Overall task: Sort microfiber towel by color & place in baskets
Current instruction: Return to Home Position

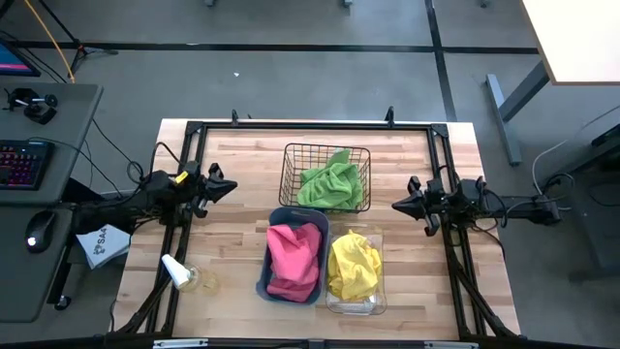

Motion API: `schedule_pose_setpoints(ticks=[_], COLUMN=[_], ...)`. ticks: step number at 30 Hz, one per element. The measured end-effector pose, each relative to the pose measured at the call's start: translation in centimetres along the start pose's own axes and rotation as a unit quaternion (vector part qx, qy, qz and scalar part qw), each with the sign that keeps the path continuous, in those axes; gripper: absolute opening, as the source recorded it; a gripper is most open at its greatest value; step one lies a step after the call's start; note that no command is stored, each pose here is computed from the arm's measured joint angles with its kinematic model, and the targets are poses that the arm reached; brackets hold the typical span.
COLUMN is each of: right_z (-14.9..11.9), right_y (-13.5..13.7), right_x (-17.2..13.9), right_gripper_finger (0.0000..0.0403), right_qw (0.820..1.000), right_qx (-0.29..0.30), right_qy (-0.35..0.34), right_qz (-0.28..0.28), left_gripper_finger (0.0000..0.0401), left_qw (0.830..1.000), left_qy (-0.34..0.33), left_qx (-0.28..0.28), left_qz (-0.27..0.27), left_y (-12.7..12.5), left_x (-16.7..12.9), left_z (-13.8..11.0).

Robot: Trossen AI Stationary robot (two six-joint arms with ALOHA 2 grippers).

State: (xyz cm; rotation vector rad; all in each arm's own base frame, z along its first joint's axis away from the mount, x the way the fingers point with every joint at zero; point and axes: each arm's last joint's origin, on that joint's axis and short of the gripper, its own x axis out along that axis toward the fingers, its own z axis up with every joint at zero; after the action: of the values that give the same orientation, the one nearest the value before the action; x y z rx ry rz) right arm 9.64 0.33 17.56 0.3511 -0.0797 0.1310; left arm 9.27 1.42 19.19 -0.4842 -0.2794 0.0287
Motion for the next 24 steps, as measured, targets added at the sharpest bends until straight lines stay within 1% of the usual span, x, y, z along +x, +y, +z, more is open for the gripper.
schedule_pose_setpoints(ticks=[7, 11, 24], right_z=[-0.11, -0.14, -0.15], right_y=[-0.05, -0.06, -0.06], right_x=[0.08, 0.08, 0.08], right_gripper_finger=[0.0000, 0.0000, 0.0000], right_qw=[1.000, 1.000, 1.000], right_qx=[0.001, 0.001, 0.001], right_qy=[0.006, 0.008, 0.009], right_qz=[-0.002, -0.003, -0.003], left_gripper_finger=[0.0000, 0.0000, 0.0000], left_qw=[1.000, 1.000, 1.000], left_qy=[0.003, 0.014, 0.021], left_qx=[-0.002, -0.003, -0.004], left_qz=[-0.007, -0.001, 0.003], left_y=[-0.14, -0.01, 0.07], left_x=[0.01, 0.10, 0.12], left_z=[-0.06, -0.29, -0.43])
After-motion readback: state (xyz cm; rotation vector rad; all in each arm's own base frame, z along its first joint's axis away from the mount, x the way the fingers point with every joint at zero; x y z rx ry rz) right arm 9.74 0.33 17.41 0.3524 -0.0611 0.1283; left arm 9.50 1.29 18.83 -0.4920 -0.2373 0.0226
